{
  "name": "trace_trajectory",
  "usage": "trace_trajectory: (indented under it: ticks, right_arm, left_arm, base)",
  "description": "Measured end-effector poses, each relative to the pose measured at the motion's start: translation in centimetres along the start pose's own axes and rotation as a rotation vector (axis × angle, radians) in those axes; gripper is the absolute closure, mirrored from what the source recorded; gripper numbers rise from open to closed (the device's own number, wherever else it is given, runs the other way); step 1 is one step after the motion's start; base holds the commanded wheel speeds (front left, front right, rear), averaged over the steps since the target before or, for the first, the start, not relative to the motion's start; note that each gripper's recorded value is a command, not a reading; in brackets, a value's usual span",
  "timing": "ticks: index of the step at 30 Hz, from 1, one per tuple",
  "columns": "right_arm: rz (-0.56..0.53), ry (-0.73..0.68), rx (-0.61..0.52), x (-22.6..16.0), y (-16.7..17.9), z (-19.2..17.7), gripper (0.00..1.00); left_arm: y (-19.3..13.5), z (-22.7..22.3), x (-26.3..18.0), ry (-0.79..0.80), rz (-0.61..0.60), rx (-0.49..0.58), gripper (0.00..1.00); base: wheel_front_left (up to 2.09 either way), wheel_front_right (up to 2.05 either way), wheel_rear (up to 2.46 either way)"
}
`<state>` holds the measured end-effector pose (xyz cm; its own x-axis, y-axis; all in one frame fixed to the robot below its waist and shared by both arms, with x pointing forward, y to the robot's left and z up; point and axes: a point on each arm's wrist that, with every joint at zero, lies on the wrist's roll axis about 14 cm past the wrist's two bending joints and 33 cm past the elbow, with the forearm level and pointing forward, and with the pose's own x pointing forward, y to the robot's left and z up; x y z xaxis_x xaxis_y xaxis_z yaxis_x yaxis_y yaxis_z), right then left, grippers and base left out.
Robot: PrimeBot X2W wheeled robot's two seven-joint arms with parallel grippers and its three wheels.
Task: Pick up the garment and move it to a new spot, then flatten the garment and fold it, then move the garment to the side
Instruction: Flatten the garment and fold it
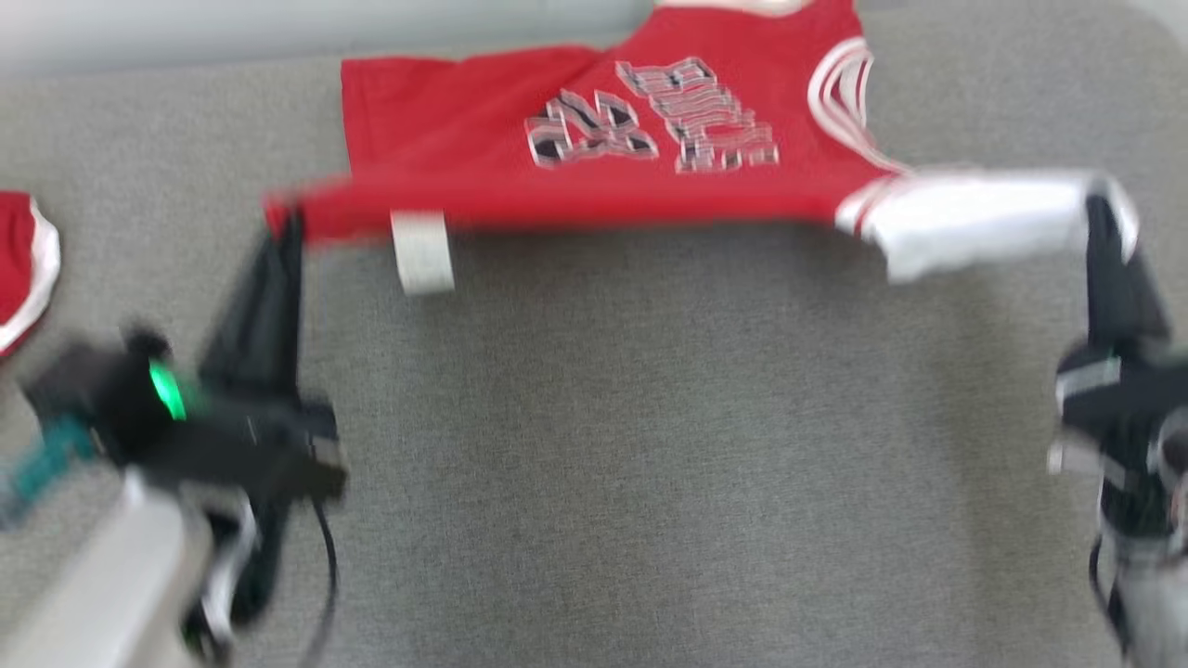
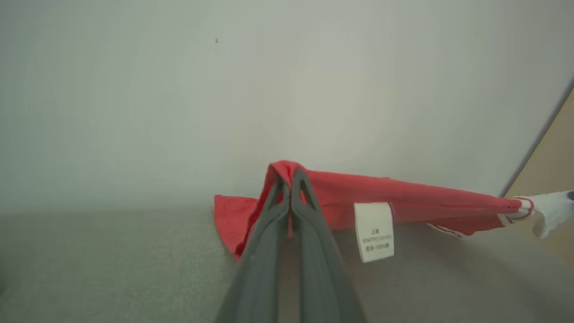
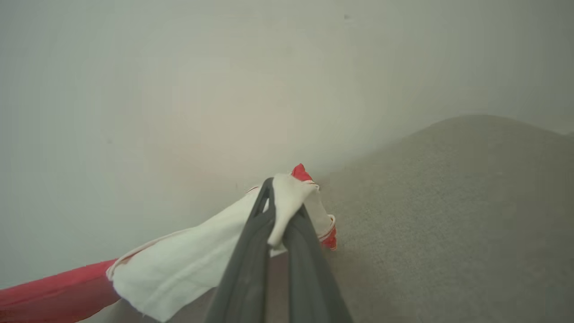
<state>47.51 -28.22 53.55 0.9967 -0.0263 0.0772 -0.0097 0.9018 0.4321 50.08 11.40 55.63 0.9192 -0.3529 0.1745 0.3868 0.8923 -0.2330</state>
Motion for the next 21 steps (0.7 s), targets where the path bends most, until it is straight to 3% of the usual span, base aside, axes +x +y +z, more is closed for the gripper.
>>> trace_trajectory:
  ticks: [13,21]
  right_arm:
    - [-0.188,0.178,0.014,-11.6,-2.5,-5.0,1.00]
    - [-0.268,0.299,0.040,-17.2,-2.8,-7.9,1.00]
  left_arm:
    - [0.7,-7.8,-9.5,0.208,0.177,-0.128,1.00]
    - [0.6,-11.1,-15.1,0.315,0.259,-0.126,1.00]
  base:
    - [0.00,0.00,0.00]
    - [0.00,0.00,0.00]
